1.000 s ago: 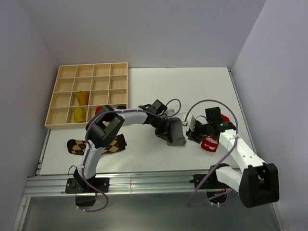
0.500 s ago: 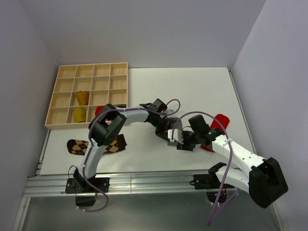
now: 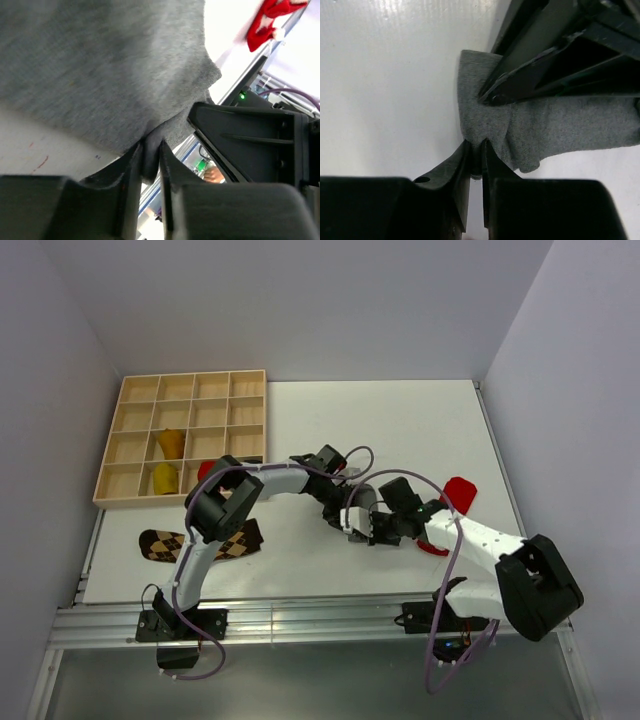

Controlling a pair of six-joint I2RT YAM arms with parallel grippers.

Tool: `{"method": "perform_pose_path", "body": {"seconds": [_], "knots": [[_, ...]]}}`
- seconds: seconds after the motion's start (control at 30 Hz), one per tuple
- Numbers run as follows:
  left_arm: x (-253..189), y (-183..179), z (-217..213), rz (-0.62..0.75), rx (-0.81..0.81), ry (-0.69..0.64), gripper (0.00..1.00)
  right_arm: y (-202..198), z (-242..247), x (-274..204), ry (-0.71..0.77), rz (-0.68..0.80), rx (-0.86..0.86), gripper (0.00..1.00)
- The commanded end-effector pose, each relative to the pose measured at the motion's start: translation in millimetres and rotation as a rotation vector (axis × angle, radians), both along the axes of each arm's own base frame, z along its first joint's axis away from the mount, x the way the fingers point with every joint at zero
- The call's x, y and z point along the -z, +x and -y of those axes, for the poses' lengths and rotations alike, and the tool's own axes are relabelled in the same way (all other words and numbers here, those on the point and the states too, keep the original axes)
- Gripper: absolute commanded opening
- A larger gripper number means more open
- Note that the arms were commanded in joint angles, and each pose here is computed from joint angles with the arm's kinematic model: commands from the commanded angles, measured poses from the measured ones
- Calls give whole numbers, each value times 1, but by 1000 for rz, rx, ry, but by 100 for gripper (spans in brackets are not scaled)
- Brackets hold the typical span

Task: Roll the socks
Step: Roll the sock at the center of the board.

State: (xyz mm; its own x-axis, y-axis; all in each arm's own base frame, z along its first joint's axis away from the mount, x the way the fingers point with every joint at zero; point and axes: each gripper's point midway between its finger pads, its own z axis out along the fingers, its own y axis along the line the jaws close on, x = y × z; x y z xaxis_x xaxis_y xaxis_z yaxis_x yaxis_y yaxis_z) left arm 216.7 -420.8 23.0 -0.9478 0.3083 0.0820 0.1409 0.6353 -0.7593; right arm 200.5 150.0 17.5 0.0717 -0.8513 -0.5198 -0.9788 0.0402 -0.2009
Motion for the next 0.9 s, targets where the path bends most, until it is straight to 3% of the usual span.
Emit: {"method": "perform_pose_path", "body": {"seconds": [0.0,0.2,0.43,0.7,0.87], "knots": [[-4,7,-1,56,-29,-30,29,3,-7,-5,-10,-54,-10,13],[-40,33,-12,213,-184,-192,44,-27,1,-10,-17,-337,-27,12],[-69,52,-32,439,-313,-252,47,-38,12,-31,20,-715,2,12],[-106,72,-73,899,-499,-250,47,-22,11,-28,-32,-1011,133,13],[-112,30,-47,1176,-326,-199,49,-11,1,-29,-29,-1144,203,14]]}}
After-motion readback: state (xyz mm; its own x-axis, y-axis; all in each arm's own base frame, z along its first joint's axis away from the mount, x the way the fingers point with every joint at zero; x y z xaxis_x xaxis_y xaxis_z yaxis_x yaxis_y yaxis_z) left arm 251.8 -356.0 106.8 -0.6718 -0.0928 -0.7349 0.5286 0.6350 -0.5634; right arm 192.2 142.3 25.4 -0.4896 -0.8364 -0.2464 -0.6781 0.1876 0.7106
